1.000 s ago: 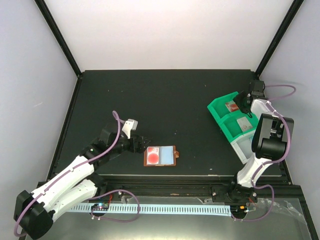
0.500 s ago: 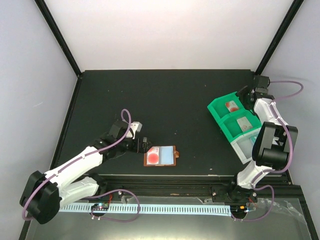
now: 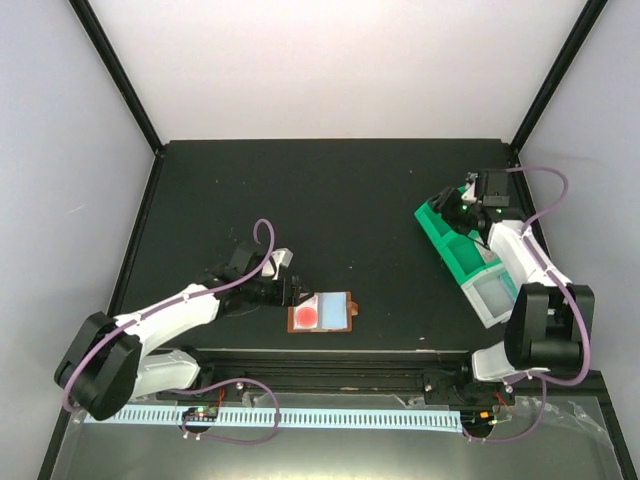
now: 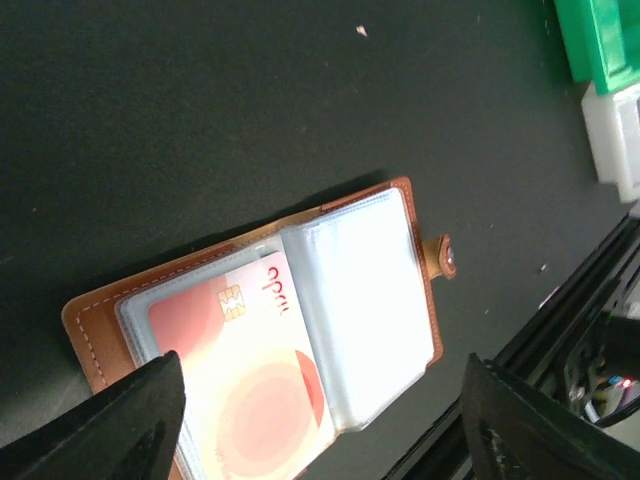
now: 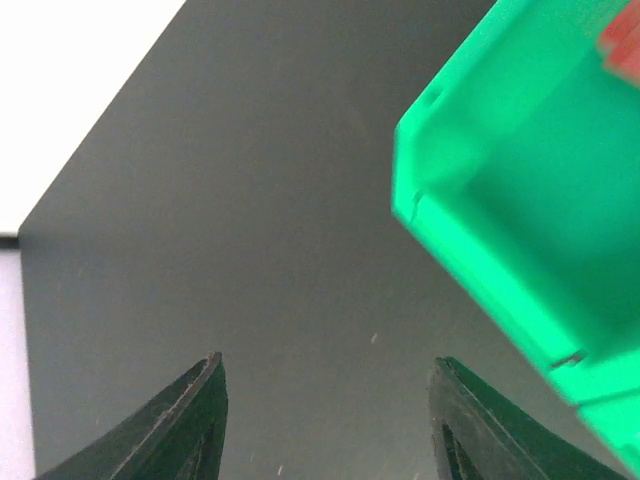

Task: Take the credit cards out of the card holder

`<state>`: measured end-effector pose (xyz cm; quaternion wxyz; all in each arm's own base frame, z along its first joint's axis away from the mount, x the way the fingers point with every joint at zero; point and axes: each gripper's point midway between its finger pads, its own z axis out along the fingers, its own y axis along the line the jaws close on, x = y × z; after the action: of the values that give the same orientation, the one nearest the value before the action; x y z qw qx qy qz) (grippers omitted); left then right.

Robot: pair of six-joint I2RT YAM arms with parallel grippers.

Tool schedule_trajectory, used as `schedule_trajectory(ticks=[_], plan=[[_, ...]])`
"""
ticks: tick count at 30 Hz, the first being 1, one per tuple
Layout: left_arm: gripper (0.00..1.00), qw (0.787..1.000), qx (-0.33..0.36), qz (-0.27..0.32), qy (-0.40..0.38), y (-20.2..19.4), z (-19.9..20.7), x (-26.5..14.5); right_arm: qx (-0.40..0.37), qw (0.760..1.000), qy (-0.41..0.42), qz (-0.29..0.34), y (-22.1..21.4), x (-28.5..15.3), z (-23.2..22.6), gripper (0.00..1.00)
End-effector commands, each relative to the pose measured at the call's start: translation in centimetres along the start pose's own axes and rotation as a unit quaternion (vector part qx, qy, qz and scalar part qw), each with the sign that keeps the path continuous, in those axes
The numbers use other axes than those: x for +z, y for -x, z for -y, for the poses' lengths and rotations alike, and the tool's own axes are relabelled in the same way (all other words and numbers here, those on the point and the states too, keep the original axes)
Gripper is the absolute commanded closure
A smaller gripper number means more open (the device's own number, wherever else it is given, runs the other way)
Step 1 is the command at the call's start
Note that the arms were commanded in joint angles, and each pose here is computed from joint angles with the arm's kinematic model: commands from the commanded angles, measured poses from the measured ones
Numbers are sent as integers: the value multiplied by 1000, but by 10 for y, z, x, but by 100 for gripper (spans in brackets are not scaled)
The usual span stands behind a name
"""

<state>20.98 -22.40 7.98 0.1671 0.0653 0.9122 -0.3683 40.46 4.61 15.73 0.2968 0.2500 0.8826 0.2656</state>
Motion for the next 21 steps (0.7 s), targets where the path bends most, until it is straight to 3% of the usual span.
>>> schedule_trajectory(ticks=[1, 15, 21], plan=[[27, 999, -11, -9, -35, -1, 8, 6, -52, 995, 71, -41, -42, -6, -33, 44], [64, 999, -39, -31, 10, -8, -18, 23, -151, 959, 174, -165, -187, -7, -85, 63], [79, 997, -52, -45, 31, -19, -30, 26, -180, 935, 212, -222, -255, -2, -94, 66]])
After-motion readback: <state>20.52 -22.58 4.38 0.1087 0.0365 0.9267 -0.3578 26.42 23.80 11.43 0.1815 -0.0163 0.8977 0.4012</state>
